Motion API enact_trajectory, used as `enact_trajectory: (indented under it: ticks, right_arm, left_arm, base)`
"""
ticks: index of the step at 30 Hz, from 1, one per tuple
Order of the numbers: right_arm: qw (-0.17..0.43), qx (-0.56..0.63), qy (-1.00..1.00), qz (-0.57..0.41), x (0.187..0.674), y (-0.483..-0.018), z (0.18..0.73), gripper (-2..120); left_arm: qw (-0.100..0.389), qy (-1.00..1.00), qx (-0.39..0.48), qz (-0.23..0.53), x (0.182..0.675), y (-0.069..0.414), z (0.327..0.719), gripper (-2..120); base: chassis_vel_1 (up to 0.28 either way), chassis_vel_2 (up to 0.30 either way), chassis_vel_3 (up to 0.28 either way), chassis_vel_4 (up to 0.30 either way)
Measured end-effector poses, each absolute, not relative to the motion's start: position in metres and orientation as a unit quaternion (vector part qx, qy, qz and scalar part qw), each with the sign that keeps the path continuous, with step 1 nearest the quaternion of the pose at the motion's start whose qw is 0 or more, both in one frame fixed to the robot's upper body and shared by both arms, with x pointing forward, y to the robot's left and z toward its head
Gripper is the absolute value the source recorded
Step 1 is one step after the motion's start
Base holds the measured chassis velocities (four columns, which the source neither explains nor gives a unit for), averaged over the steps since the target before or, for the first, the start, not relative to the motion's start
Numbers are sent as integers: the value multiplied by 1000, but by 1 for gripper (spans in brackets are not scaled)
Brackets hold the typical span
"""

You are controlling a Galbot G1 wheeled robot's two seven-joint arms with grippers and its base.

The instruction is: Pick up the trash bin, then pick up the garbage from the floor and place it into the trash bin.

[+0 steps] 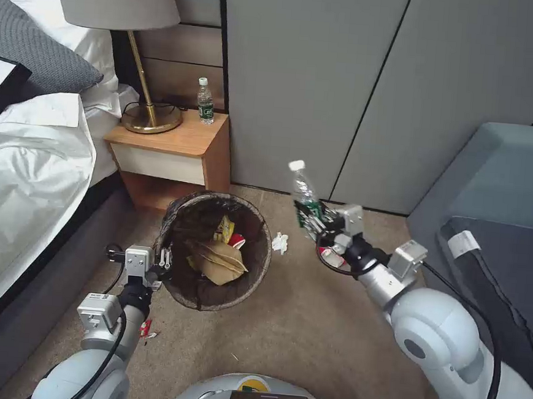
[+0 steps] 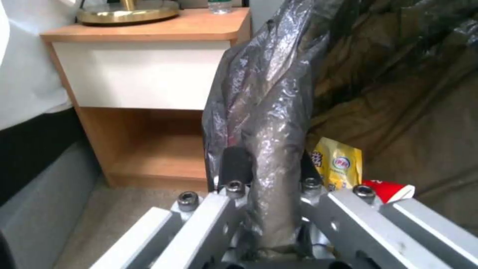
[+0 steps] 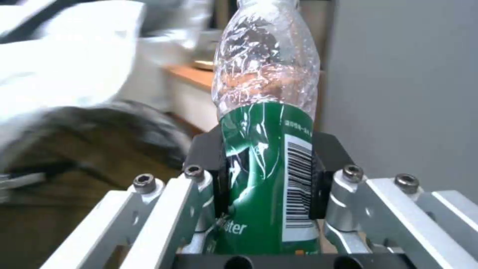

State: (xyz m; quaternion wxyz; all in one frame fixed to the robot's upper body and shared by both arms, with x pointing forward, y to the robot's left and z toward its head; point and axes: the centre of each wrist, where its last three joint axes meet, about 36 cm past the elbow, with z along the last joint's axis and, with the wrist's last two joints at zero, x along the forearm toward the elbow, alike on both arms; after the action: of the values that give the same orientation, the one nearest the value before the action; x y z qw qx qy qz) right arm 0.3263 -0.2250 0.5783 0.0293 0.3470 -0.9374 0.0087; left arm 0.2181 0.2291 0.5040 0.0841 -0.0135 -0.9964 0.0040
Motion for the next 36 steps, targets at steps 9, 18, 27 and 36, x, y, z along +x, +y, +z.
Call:
enact_trajectory:
  ticks: [9, 18, 27, 36]
  right_arm:
    - [46, 437, -898, 17, 353, -201, 577, 28]
    - [64, 480, -875, 17, 365, -159, 567, 28]
    - [78, 484, -871, 24, 364, -146, 559, 30]
    - [78, 481, -873, 25, 361, -136, 560, 61]
  left_arm:
    - [82, -996, -20, 3, 219, 228, 505, 3]
    - [83, -996, -19, 4, 220, 228, 505, 3]
    - [83, -996, -15, 6, 220, 229, 505, 3]
    - [83, -996, -13, 8, 220, 229, 505, 3]
  base:
    - [0, 0, 0, 0]
    - [0, 0, 0, 0]
    - [0, 0, 0, 0]
    - [0, 0, 0, 0]
